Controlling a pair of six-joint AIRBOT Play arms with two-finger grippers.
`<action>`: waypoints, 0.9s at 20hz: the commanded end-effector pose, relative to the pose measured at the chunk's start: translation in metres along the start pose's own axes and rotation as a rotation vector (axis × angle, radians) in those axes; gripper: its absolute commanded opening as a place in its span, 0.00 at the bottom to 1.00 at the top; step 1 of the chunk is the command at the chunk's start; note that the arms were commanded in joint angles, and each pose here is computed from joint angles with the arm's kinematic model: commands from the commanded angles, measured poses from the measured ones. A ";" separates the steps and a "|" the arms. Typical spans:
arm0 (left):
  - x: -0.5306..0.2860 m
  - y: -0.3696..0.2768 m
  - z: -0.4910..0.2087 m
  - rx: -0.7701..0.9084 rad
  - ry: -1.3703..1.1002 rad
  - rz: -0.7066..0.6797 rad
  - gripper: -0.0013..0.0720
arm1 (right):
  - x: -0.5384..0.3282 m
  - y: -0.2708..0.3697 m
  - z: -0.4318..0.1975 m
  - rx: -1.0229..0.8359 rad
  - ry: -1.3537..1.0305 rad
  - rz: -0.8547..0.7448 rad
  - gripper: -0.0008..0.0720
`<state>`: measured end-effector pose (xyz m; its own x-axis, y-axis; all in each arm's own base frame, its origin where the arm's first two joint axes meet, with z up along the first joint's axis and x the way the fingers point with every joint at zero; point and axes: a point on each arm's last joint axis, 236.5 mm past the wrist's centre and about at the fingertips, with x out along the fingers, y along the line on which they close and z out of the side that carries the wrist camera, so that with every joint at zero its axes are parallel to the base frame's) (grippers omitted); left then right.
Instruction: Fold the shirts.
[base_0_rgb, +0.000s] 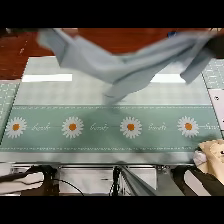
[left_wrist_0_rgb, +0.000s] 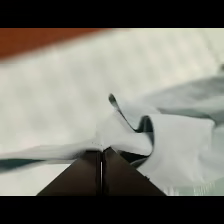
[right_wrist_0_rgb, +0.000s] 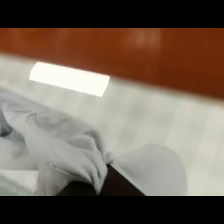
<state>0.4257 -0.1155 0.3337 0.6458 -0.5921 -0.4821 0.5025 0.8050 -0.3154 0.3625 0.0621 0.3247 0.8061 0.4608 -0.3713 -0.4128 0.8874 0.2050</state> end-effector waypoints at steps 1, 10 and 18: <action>-0.142 -0.083 0.068 0.182 -0.434 0.109 0.04 | -0.094 0.061 0.079 -0.108 -0.259 -0.058 0.04; -0.273 -0.191 -0.020 0.094 -0.520 0.173 0.04 | -0.222 0.134 0.147 -0.196 -0.578 -0.162 0.04; -0.216 -0.191 -0.122 -0.130 -0.044 0.046 0.04 | -0.166 0.068 0.008 -0.029 0.124 -0.270 0.04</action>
<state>0.1302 -0.1264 0.4378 0.8008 -0.5013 -0.3278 0.4056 0.8566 -0.3191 0.2078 0.0620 0.4799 0.9483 0.2422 -0.2051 -0.2431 0.9698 0.0208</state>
